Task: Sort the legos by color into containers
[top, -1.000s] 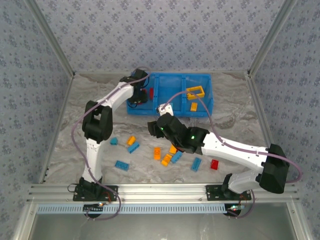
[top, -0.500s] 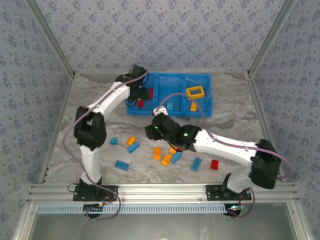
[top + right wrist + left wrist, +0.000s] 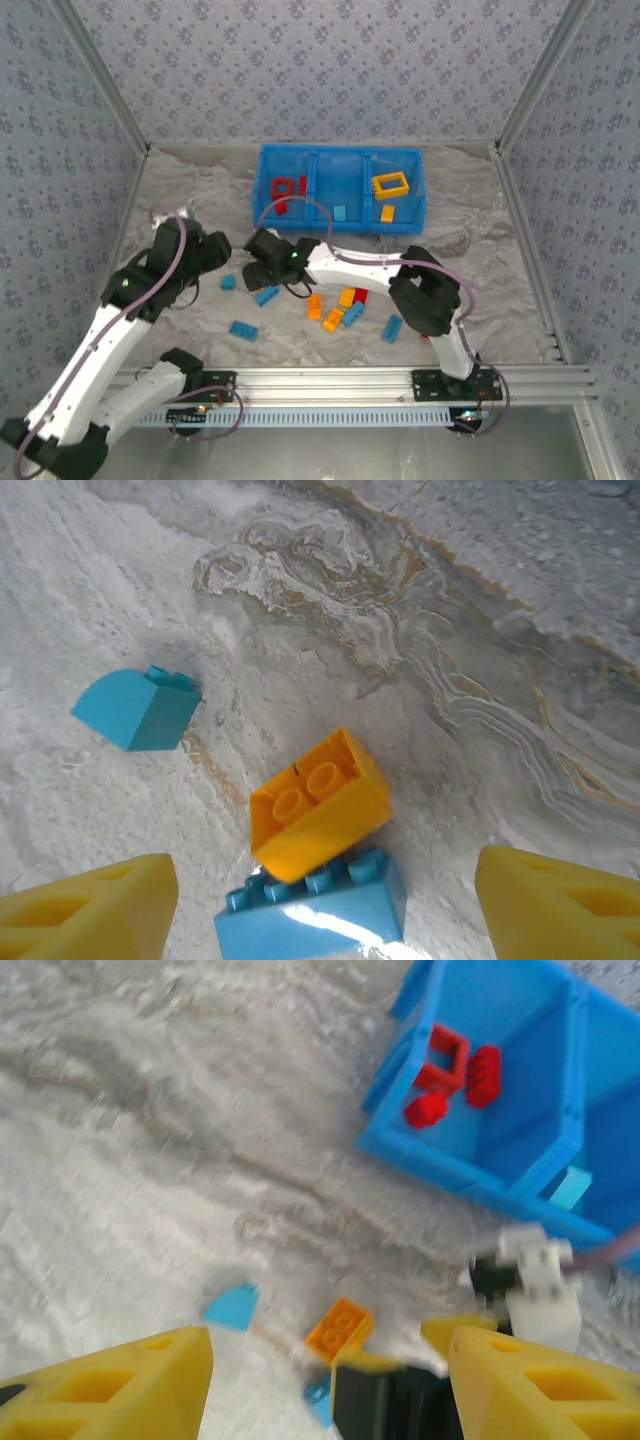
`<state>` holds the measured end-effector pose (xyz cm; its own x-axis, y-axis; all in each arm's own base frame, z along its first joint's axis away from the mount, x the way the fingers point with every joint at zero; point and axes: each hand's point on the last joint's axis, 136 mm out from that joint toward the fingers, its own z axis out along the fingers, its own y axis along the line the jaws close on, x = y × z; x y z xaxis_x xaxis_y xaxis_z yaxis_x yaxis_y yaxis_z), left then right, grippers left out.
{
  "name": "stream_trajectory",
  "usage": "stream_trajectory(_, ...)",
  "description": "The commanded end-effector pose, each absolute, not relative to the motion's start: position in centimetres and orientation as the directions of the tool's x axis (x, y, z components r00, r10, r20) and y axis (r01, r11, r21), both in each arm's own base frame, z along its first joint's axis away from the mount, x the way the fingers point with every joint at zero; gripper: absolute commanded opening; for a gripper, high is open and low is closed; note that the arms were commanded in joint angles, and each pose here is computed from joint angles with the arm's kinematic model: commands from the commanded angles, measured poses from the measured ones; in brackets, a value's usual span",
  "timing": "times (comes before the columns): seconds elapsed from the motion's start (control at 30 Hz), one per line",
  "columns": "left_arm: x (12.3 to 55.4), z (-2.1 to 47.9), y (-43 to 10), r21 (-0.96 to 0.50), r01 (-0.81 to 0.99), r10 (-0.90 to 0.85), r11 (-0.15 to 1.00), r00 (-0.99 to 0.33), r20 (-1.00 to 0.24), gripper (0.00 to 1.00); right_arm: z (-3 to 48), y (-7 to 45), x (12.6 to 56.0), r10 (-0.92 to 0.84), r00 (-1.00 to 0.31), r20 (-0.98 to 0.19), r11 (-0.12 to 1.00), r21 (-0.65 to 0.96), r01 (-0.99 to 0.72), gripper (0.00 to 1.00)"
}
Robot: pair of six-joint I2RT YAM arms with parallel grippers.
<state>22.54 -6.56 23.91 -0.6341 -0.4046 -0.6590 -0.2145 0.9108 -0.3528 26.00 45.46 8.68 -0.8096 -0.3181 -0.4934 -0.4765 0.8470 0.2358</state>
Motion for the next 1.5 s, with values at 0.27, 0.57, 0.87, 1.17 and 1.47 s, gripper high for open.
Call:
stream_trajectory(0.27, 17.6, 23.9, -3.9, -0.365, -0.254, -0.439, 0.896, -0.636, -0.635, 0.64, 5.8, 45.0, 25.9, -0.713, -0.598, -0.366, 0.648, -0.019, -0.761, 0.84)
stream_trajectory(0.57, 17.5, 24.3, -4.1, -0.387, -0.246, -0.449, 0.889, -0.635, -0.629, 0.64, 3.9, 45.3, 26.8, -0.747, -0.595, -0.298, 0.636, -0.059, -0.769, 0.80)
stream_trajectory(0.87, 16.7, 24.4, -4.4, -0.410, -0.243, -0.460, 0.879, -0.655, -0.599, 0.64, 3.4, 45.7, 27.0, -0.730, -0.614, -0.302, 0.652, -0.034, -0.758, 0.64)
stream_trajectory(1.17, 15.6, 24.0, -5.0, -0.449, -0.225, -0.468, 0.865, -0.683, -0.560, 0.64, 3.7, 45.4, 26.9, -0.708, -0.640, -0.299, 0.675, -0.020, -0.738, 0.52)
stream_trajectory(1.47, 16.2, 23.4, -7.0, -0.488, -0.169, -0.445, 0.856, -0.721, -0.530, 0.65, 6.3, 44.7, 28.0, -0.653, -0.663, -0.366, 0.716, -0.013, -0.698, 0.48)
